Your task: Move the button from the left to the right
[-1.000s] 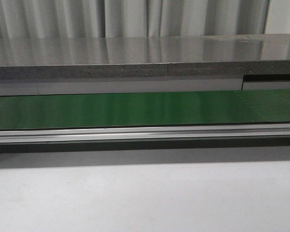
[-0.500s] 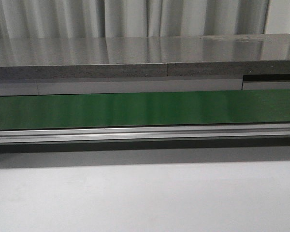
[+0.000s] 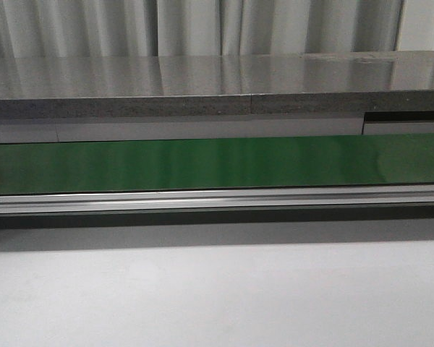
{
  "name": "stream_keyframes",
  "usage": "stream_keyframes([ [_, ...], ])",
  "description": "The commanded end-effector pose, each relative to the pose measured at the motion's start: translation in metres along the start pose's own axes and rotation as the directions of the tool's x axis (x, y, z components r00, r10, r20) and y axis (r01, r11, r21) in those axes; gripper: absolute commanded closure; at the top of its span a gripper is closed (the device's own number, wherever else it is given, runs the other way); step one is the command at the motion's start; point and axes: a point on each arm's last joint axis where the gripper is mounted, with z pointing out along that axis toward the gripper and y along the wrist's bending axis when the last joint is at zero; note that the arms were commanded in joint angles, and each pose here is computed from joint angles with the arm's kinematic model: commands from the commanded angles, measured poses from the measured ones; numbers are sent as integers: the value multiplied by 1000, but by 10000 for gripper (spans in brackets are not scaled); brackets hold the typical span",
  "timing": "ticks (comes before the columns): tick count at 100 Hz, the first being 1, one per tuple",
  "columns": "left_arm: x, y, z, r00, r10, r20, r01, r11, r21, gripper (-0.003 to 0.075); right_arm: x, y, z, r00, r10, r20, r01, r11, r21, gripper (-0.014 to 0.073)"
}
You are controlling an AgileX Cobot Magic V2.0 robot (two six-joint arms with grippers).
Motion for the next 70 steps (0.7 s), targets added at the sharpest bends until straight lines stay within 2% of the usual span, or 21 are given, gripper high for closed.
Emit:
stream_keyframes([
  [1,-8,-17,-44,989,23,145,-23,1000,-3,99,-15,0,-2,994,-11,113,11,1000,5,703],
  [18,6,-44,-67,969,75,237,-73,997,-16,100,-15,0,-2,994,-11,113,11,1000,5,703],
  [39,49,-70,-85,903,136,408,-114,990,-77,100,-15,0,-2,994,-11,113,11,1000,5,703],
  [53,87,-82,-96,816,165,554,-113,985,-128,100,-15,0,-2,994,-11,113,11,1000,5,703],
  [56,95,-84,-101,782,173,599,-107,984,-144,100,-15,0,-2,994,-11,113,11,1000,5,703],
  [60,107,-86,-100,759,179,626,-105,983,-154,100,-15,0,-2,994,-11,113,11,1000,5,703],
  [66,125,-89,-108,691,189,698,-92,981,-173,100,-15,0,-2,994,-11,113,11,1000,5,703],
  [70,136,-91,-107,668,186,721,-88,981,-172,100,-15,0,-2,994,-11,113,11,1000,5,703],
])
